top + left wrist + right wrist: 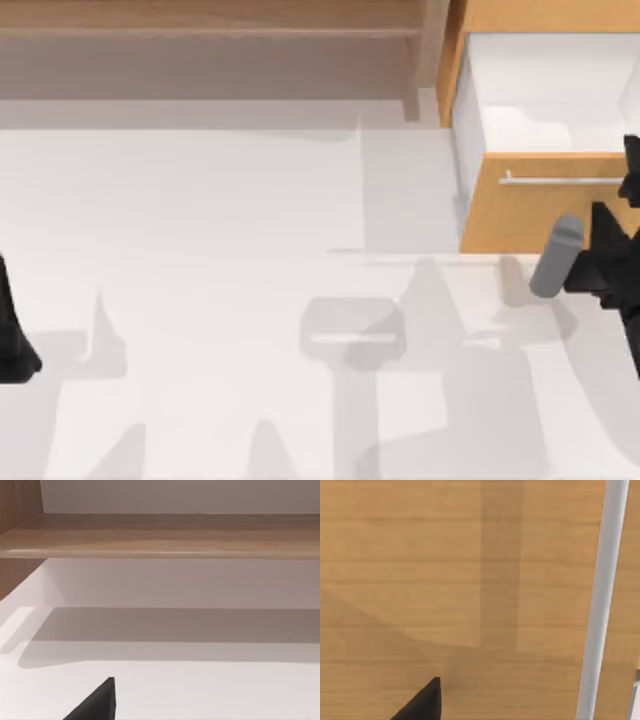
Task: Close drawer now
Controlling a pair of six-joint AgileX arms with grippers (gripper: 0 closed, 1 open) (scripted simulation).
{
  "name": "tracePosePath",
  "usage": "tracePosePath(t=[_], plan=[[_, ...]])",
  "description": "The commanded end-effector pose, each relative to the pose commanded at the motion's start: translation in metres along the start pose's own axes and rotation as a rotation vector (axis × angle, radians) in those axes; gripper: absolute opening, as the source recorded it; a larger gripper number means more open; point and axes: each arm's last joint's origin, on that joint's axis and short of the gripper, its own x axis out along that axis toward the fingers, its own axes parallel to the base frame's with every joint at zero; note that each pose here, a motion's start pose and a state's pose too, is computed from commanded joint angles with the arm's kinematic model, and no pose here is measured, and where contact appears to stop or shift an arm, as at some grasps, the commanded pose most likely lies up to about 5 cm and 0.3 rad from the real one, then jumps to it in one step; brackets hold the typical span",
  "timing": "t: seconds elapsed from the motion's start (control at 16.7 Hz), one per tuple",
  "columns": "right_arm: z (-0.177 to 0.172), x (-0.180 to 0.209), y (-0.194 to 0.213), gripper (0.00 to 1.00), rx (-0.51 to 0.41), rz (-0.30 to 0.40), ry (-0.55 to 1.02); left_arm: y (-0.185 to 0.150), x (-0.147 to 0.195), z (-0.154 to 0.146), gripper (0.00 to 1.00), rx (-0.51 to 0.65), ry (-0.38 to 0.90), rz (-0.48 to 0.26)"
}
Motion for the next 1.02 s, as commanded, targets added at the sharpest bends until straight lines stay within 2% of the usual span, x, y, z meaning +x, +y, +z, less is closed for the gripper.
tracePosePath(t=[0.66, 1.02], plan=[[0.0, 0.0, 0.0, 0.02, 0.0, 0.0, 0.0, 0.0, 0.0, 0.0, 1.0, 0.0, 0.0, 0.0], [0.0, 0.0, 0.0, 0.0, 0.0, 0.0, 0.0, 0.0, 0.0, 0.0, 1.0, 0.0, 0.0, 0.0]])
